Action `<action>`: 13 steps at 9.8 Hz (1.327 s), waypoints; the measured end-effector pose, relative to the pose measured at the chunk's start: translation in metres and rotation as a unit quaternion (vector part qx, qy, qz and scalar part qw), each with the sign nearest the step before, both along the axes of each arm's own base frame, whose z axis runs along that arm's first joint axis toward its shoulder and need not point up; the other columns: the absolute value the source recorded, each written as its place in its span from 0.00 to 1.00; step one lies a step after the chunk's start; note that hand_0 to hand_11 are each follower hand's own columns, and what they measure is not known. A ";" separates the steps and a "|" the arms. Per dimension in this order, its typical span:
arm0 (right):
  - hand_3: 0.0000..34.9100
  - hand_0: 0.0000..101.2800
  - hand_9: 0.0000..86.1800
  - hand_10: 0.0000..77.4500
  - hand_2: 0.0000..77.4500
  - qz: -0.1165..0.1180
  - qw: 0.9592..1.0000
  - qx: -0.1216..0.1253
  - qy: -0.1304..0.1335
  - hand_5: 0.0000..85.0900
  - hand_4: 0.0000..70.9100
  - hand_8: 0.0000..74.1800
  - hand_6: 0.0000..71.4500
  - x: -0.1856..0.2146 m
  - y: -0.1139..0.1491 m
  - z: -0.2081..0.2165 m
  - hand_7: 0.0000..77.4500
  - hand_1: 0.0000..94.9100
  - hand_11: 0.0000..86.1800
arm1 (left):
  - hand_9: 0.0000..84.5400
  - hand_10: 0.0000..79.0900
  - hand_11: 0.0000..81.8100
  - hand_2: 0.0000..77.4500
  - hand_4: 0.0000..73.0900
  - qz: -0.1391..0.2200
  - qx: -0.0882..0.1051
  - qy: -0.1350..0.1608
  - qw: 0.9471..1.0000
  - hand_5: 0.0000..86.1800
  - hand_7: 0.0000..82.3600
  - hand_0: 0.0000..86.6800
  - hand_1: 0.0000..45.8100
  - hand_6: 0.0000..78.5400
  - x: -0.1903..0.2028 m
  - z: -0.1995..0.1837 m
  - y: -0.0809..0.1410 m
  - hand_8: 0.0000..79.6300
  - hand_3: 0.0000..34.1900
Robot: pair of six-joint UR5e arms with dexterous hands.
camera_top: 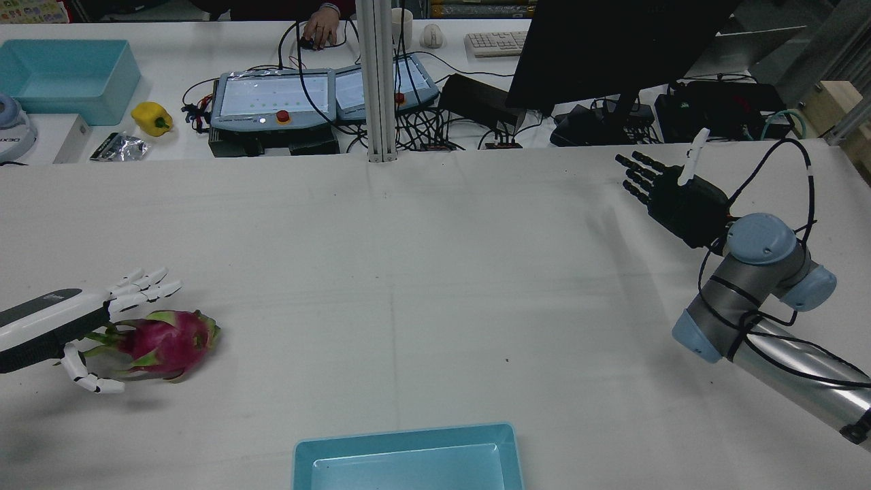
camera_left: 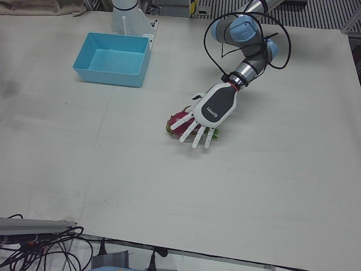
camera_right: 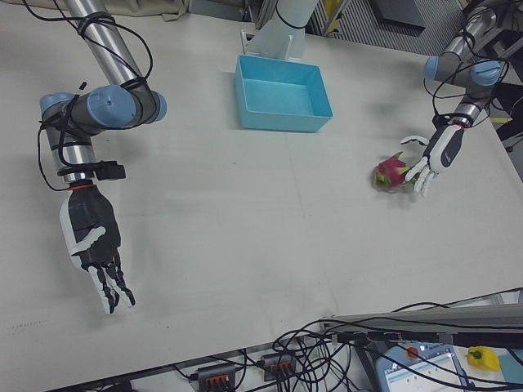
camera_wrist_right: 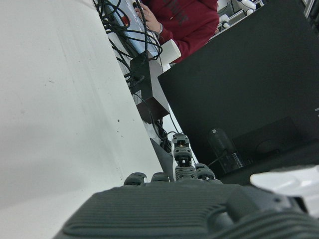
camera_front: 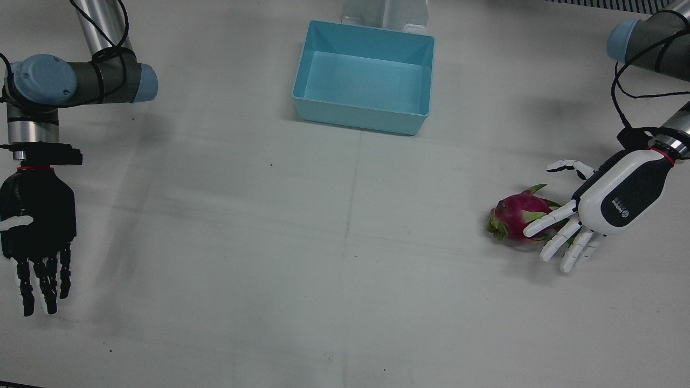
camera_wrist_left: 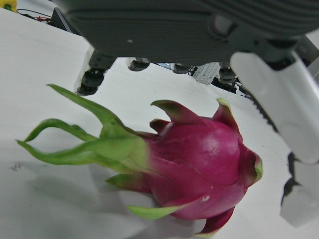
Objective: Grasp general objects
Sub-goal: 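Lower the left hand over the dragon fruit and wrap fingers around it, then close the left hand fingers firmly around the dragon fruit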
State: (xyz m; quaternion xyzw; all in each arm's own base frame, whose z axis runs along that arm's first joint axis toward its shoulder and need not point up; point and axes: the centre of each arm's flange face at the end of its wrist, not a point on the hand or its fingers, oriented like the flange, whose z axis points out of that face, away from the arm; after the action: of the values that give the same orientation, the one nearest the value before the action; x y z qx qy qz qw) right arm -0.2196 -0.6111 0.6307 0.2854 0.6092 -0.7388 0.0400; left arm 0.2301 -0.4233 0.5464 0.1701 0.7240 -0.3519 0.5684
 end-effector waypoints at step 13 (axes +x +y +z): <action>0.00 0.00 0.01 0.00 0.02 0.000 1.000 0.000 0.000 0.00 0.00 0.00 0.00 0.000 0.000 0.000 0.00 0.07 0.01 | 0.01 0.28 0.01 0.35 0.01 -0.008 -0.014 -0.001 1.000 0.02 0.01 0.52 0.01 0.00 0.047 -0.007 -0.008 0.01 0.88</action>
State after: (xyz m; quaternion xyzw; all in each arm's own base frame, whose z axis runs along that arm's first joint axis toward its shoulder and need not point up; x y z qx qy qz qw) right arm -0.2196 -0.6111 0.6307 0.2854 0.6092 -0.7388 0.0400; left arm 0.2767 -0.4318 0.5394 0.1681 0.7168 -0.3664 0.5690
